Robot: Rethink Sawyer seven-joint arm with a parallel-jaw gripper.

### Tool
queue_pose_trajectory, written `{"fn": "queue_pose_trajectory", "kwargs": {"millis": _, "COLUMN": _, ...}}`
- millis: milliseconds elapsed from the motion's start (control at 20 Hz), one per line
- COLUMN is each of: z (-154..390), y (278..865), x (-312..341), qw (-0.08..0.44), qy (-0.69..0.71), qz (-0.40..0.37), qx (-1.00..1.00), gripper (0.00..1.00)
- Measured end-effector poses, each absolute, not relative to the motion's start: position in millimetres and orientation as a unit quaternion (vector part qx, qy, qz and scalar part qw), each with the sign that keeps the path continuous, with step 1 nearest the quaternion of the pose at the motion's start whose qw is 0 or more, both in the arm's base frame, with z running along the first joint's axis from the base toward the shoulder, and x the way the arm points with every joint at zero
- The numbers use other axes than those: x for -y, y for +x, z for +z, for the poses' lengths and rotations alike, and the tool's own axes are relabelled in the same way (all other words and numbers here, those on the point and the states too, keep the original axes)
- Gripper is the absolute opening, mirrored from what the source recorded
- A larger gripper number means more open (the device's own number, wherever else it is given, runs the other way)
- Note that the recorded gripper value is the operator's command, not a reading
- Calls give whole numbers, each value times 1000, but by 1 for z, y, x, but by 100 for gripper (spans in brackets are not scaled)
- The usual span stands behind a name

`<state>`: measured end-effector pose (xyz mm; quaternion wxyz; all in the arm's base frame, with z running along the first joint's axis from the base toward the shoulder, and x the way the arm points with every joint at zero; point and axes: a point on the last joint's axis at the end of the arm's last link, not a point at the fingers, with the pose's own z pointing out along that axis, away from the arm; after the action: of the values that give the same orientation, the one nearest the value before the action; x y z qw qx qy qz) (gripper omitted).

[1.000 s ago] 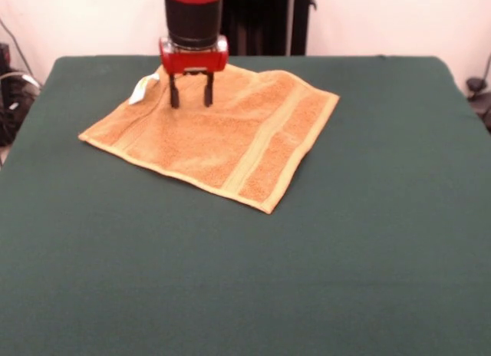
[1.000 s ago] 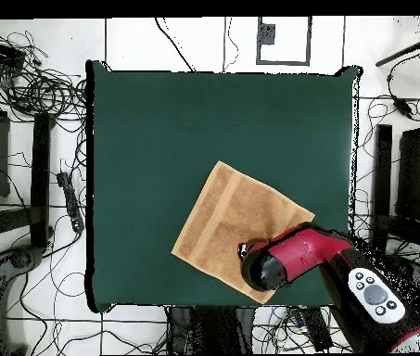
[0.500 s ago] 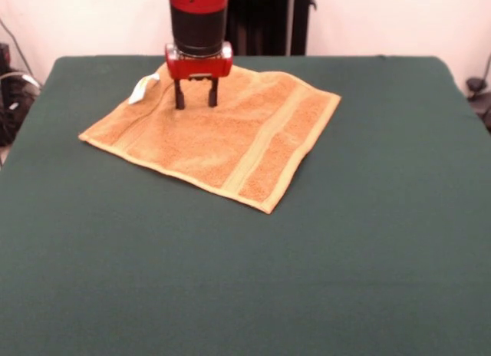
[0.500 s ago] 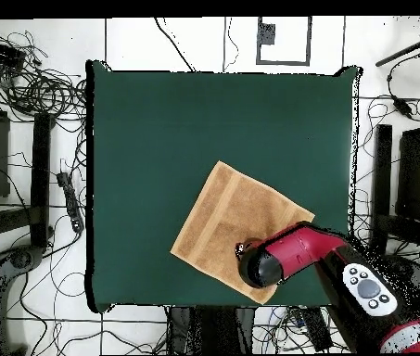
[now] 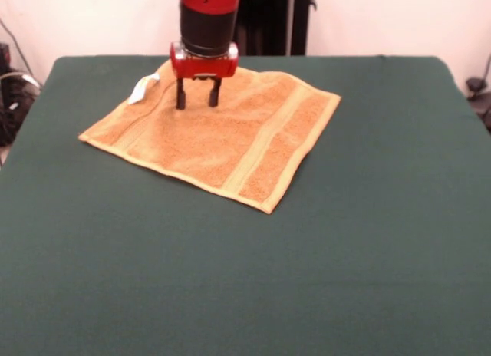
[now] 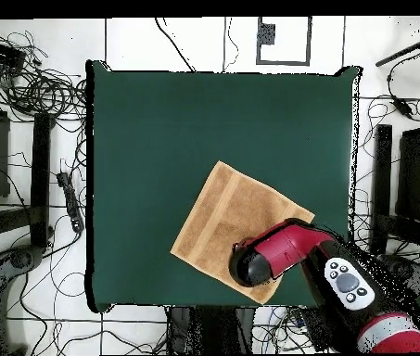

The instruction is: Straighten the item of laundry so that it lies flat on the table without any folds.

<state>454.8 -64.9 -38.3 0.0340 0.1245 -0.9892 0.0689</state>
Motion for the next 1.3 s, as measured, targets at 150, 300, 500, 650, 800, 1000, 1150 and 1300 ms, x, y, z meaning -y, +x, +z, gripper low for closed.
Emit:
{"fn": "queue_pose_trajectory", "kwargs": {"millis": 150, "z": -38, "y": 454, "x": 64, "qw": 31, "qy": 128, "qz": 71, "qx": 989, "gripper": 100}}
{"fn": "queue_pose_trajectory", "kwargs": {"millis": 300, "z": -38, "y": 453, "x": 64, "qw": 26, "qy": 130, "qz": 73, "qx": 988, "gripper": 100}}
{"fn": "queue_pose_trajectory", "kwargs": {"millis": 500, "z": -38, "y": 450, "x": 59, "qw": 18, "qy": 140, "qz": 74, "qx": 987, "gripper": 0}}
{"fn": "queue_pose_trajectory", "kwargs": {"millis": 650, "z": -39, "y": 449, "x": 53, "qw": 16, "qy": 147, "qz": 72, "qx": 986, "gripper": 0}}
{"fn": "queue_pose_trajectory", "kwargs": {"millis": 800, "z": -39, "y": 448, "x": 52, "qw": 15, "qy": 150, "qz": 75, "qx": 986, "gripper": 0}}
{"fn": "queue_pose_trajectory", "kwargs": {"millis": 1000, "z": -39, "y": 447, "x": 52, "qw": 10, "qy": 152, "qz": 75, "qx": 986, "gripper": 0}}
{"fn": "queue_pose_trajectory", "kwargs": {"millis": 1150, "z": -39, "y": 446, "x": 53, "qw": 6, "qy": 152, "qz": 74, "qx": 986, "gripper": 0}}
{"fn": "queue_pose_trajectory", "kwargs": {"millis": 1300, "z": -38, "y": 445, "x": 53, "qw": 4, "qy": 152, "qz": 74, "qx": 986, "gripper": 0}}
